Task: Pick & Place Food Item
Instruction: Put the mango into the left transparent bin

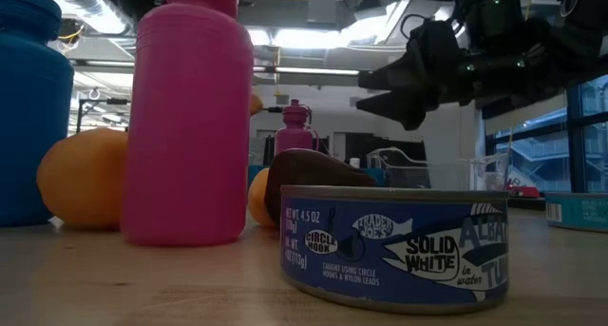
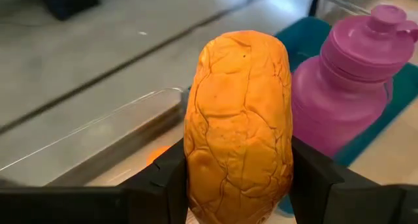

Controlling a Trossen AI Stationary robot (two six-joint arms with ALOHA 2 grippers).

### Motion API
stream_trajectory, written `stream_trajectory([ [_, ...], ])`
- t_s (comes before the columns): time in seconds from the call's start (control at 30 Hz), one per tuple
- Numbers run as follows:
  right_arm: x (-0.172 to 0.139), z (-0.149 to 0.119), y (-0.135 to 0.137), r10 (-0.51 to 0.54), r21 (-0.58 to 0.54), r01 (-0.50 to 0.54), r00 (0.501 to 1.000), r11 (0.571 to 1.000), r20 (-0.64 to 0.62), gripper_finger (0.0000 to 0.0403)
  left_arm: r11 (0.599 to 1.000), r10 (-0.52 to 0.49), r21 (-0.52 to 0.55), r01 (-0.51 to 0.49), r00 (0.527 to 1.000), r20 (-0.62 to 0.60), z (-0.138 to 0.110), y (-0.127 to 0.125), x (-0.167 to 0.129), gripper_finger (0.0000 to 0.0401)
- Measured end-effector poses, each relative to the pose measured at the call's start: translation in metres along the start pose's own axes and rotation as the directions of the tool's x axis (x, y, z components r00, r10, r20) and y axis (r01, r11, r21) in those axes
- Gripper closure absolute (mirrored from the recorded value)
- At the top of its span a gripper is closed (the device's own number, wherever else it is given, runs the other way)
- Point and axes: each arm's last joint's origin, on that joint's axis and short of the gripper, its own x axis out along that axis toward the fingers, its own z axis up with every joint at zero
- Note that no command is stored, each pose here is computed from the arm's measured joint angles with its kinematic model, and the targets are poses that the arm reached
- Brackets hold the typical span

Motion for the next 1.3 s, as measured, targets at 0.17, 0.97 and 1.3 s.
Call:
stream_trajectory([
  [0.17,0.000,0.004,-0.001,-0.039,0.005,0.039,0.998,0.999,0.045,0.0097,0.992,-0.129,-0.008,0.129,0.992,0.006,0.007,0.024,0.011,0.0225],
  [0.97,0.000,0.004,-0.003,-0.132,0.110,0.124,0.989,0.986,0.062,0.0097,0.997,0.044,-0.062,-0.048,0.997,-0.060,-0.011,0.085,-0.033,0.0226],
  [1.3,0.000,0.004,-0.003,-0.131,0.136,0.122,0.989,0.983,0.062,0.0097,0.996,0.085,-0.018,-0.092,0.967,-0.241,0.011,0.081,-0.003,0.0226],
])
